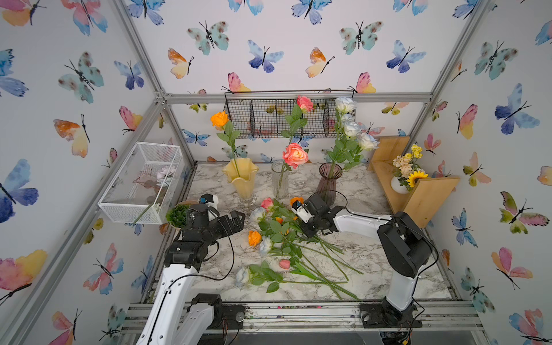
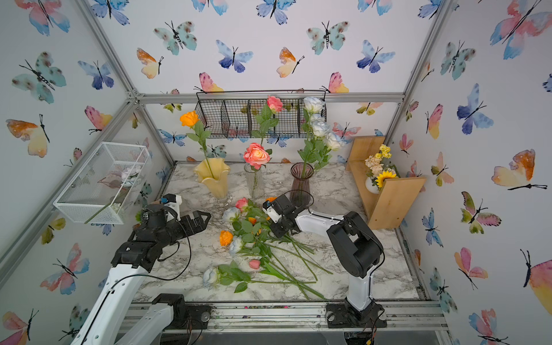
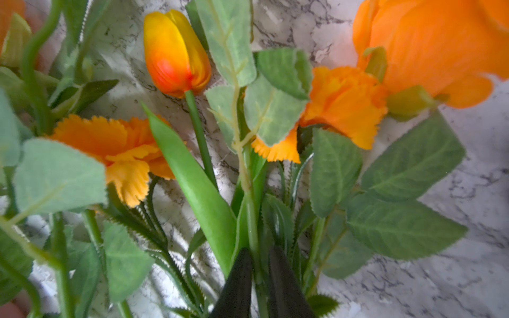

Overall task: Arrange the flowers in different vases according to their colors
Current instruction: Pick up the flower at the center of the board.

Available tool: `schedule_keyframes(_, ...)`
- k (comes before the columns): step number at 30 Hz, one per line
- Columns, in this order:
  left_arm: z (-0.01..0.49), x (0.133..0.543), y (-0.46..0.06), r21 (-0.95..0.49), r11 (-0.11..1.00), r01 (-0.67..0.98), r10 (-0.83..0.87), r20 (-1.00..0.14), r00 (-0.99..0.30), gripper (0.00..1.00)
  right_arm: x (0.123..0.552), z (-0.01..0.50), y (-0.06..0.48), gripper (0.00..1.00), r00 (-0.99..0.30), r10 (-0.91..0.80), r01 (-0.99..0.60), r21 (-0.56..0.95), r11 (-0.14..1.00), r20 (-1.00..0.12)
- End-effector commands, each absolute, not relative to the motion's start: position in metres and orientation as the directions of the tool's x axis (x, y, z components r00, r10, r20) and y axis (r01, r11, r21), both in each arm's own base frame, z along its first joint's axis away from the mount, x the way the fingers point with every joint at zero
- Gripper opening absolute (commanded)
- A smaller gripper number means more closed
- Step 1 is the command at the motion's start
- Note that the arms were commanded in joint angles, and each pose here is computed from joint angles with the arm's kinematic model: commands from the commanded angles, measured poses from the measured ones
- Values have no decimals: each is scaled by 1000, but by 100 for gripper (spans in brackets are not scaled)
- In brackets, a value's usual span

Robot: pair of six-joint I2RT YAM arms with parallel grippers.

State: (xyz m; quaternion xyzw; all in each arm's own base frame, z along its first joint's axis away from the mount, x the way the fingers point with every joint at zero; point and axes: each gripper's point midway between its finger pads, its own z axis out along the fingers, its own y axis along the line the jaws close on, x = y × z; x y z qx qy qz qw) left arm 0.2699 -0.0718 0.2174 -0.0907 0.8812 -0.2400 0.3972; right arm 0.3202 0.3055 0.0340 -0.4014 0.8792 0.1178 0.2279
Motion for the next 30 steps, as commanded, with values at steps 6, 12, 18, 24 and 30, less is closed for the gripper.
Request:
schedule_keyframes(6,216,267,-75,-505,862,48,-347,-656,-671,99,330,44,309,6,-559,-654,-760,-1,650,-511)
schedule_keyframes(12,216,267,-75,-506,861,49,-347,-655,-672,99,328,84,306,2,-503,-642,-773,-32,634,-579)
schedule_keyframes(18,219,266,-78,-513,856,65,-342,-657,-671,99,321,120,302,2,-445,-639,-790,-60,610,-628)
schedule_keyframes(24,237,263,-91,-544,826,148,-324,-673,-665,99,300,153,298,2,-410,-620,-811,-44,584,-669)
schedule_keyframes(30,254,266,-103,-518,836,182,-297,-704,-645,99,256,191,289,2,-308,-564,-859,-31,511,-766)
